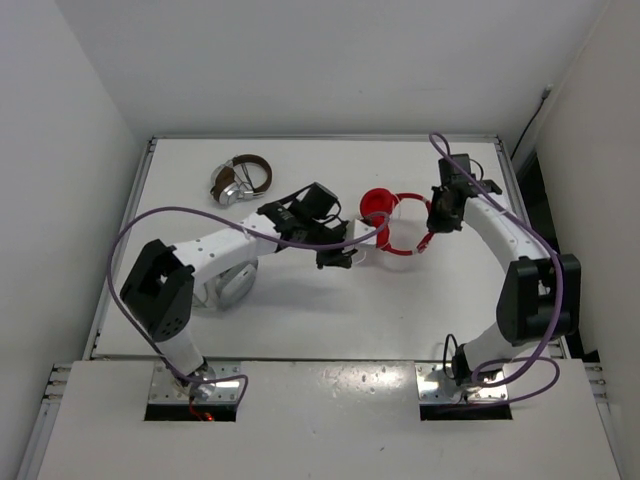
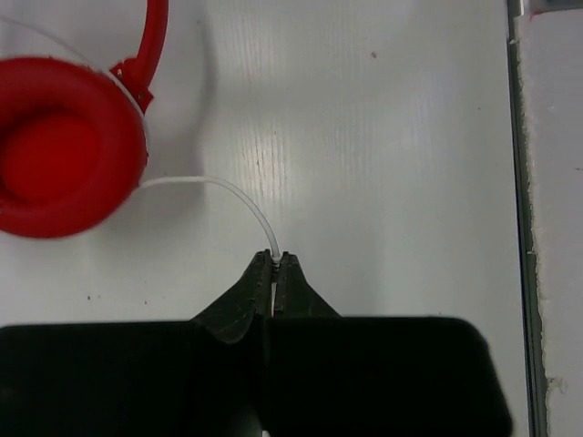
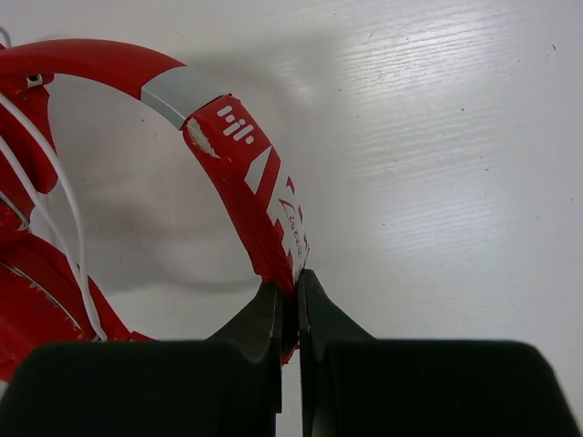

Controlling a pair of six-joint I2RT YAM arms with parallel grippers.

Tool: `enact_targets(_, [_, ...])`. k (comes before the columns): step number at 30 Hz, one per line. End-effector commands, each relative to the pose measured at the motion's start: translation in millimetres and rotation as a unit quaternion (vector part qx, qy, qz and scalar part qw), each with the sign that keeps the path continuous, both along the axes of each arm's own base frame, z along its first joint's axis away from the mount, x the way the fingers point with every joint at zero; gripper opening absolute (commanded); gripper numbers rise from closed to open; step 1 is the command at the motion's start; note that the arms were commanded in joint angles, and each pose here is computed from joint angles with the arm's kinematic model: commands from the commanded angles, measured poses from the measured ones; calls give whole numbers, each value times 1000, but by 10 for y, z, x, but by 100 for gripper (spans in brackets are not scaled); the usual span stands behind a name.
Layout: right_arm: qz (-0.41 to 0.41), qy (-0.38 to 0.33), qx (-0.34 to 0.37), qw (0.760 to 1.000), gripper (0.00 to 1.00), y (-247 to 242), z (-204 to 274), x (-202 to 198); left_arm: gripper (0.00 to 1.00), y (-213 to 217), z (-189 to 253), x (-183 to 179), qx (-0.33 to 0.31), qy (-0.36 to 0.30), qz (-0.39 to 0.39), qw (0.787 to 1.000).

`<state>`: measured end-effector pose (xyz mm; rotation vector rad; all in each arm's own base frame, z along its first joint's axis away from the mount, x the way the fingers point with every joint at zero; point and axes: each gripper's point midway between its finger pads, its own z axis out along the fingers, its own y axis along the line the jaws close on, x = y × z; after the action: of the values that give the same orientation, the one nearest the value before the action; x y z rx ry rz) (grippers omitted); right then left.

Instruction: Wrap the headphones

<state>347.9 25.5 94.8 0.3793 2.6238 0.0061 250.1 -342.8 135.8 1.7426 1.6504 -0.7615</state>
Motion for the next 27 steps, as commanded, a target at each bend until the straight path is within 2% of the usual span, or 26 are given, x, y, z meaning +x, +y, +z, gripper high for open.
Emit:
enact_targets(1, [-5, -73, 9, 997, 0, 124, 334, 346, 0, -200, 135, -92, -30, 9, -52, 998])
enact_targets(11, [12, -73, 3, 997, 0, 224, 334, 358, 0, -512, 222, -144, -48, 20, -95, 994])
enact_targets(15, [30, -79, -4, 996, 0, 249, 377, 324, 0, -642, 300, -8, -59, 32, -57, 996])
enact_targets(18, [44, -70, -7, 997, 0, 297, 312, 184, 0, -777, 589, 323, -118, 20, -8, 993])
enact_targets(23, [73, -83, -17, 994, 0, 378, 352, 108, 0, -894, 697, 659, -133, 10, 29, 991])
enact_targets(27, [86, -83, -25, 993, 0, 354, 350, 48, 0, -828, 846, 1124, -162, 9, 106, 981])
